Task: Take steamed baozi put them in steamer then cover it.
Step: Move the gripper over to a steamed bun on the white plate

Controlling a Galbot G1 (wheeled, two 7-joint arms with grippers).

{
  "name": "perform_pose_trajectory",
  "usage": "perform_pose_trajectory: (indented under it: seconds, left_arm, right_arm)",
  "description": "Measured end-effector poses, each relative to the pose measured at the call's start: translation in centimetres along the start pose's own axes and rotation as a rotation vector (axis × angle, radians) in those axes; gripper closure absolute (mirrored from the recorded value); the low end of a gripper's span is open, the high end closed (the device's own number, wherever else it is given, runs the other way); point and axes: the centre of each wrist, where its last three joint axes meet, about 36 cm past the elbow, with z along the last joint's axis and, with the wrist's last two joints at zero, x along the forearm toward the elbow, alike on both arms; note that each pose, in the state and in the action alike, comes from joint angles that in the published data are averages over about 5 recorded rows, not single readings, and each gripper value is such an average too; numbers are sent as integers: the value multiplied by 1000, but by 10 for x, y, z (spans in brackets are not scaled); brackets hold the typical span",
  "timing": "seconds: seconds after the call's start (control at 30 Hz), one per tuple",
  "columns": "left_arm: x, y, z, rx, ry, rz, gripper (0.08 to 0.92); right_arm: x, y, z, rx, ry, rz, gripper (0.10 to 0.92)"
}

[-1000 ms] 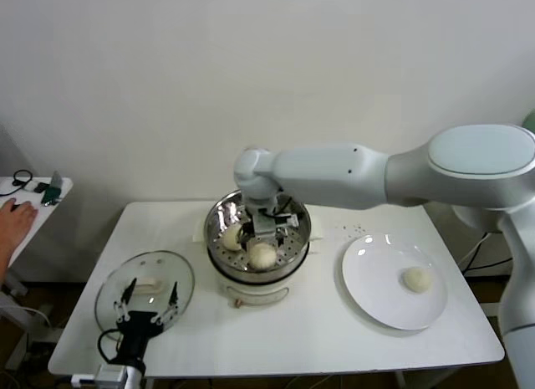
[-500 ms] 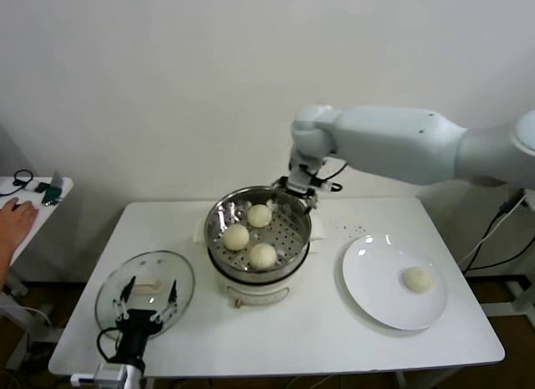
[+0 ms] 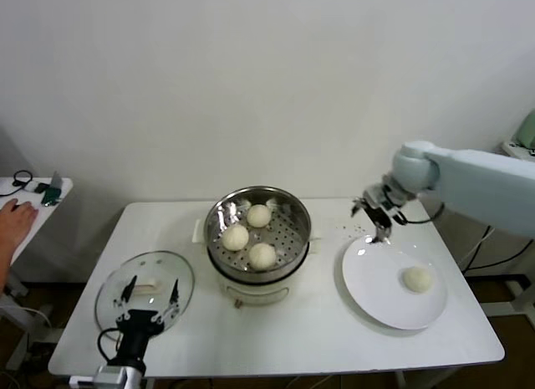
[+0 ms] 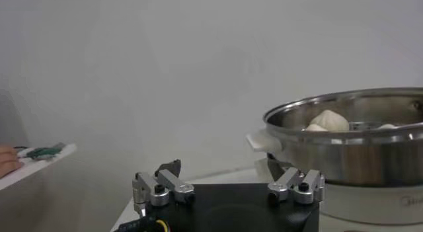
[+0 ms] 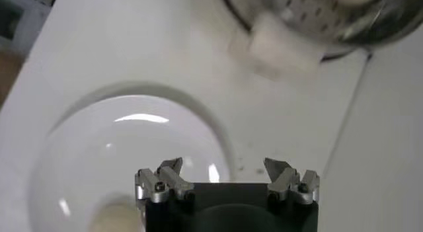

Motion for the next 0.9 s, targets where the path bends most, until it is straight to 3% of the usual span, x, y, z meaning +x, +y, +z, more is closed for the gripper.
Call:
perform_pose_trajectory:
  seconds: [0.43, 0.9]
  left_arm:
    - [1, 1, -4, 3, 4, -17, 177]
    - [-3, -2, -2, 5, 8, -18, 177]
  right_arm:
    - [-72, 63, 71, -186, 66, -115, 200]
    - [-103, 72, 106, -269, 106, -142, 200]
